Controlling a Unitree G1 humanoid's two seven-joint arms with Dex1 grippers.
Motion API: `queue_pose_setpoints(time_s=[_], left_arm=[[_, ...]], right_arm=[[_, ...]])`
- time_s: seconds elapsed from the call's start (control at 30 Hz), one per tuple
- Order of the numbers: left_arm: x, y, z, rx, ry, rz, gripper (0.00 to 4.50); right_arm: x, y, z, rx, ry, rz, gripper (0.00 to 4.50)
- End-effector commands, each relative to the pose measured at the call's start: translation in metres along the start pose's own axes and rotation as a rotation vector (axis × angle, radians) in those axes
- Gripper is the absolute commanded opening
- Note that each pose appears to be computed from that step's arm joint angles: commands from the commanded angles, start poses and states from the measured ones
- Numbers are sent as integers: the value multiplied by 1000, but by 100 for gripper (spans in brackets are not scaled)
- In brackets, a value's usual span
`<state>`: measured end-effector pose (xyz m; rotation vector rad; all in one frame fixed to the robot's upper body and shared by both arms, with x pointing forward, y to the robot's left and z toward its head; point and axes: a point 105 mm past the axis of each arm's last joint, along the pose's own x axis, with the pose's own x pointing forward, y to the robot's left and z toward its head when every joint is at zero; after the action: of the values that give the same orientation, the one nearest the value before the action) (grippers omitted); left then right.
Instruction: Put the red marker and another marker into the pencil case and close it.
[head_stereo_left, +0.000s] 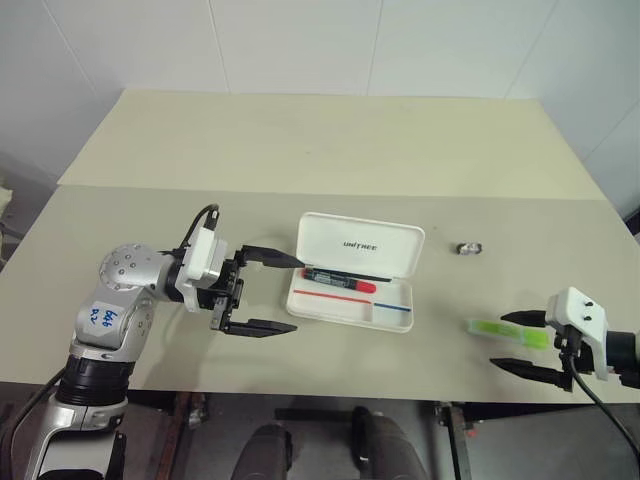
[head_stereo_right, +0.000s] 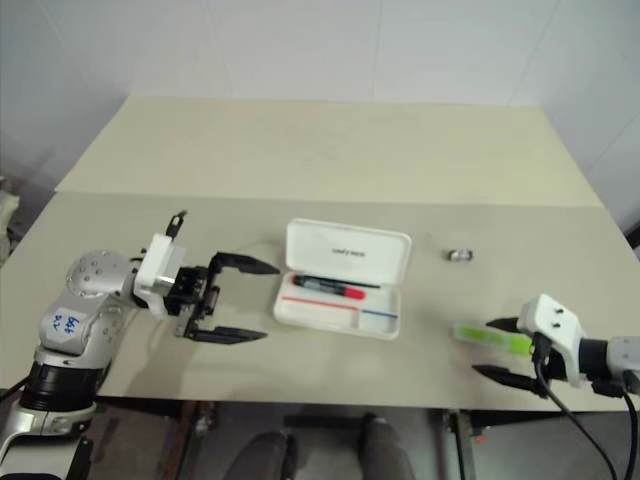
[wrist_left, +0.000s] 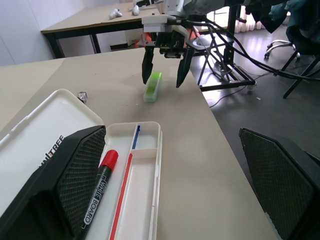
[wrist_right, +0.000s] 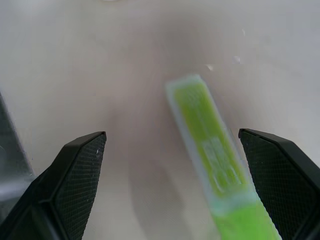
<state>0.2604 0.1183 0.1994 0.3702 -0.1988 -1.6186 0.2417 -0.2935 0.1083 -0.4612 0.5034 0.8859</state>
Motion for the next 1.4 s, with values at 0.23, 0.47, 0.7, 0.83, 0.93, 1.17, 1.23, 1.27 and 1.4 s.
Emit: queue_pose_setpoints(time_s=[0.23, 0.47, 0.7, 0.83, 0.93, 1.17, 1.23, 1.27, 1.4], left_arm=[[-6, 4, 9, 39, 7, 24, 449], [-10, 6, 11, 49, 23, 32, 449], [-13, 8, 12, 62, 29, 51, 450], [-14, 8, 10, 64, 33, 58, 450], [-13, 9, 8, 67, 34, 61, 450], [-28, 15, -6, 86, 78, 113, 450], [-36, 16, -13, 75, 105, 133, 450], [-40, 16, -16, 72, 116, 139, 450], [-51, 11, -28, 41, 156, 146, 450]], right_arm=[[-9, -31, -14, -14, 28, -27, 450], [-4, -35, -31, -7, 95, 61, 450], [21, -31, -6, -59, -16, 116, 235], [26, -27, 2, -75, -47, 122, 109], [28, -25, 3, -84, -48, 113, 110], [24, -25, 33, -170, -96, 103, 110], [28, -17, 61, -193, -171, 128, 110], [31, -13, 75, -204, -212, 143, 110], [49, 13, 122, -277, -323, 214, 110]])
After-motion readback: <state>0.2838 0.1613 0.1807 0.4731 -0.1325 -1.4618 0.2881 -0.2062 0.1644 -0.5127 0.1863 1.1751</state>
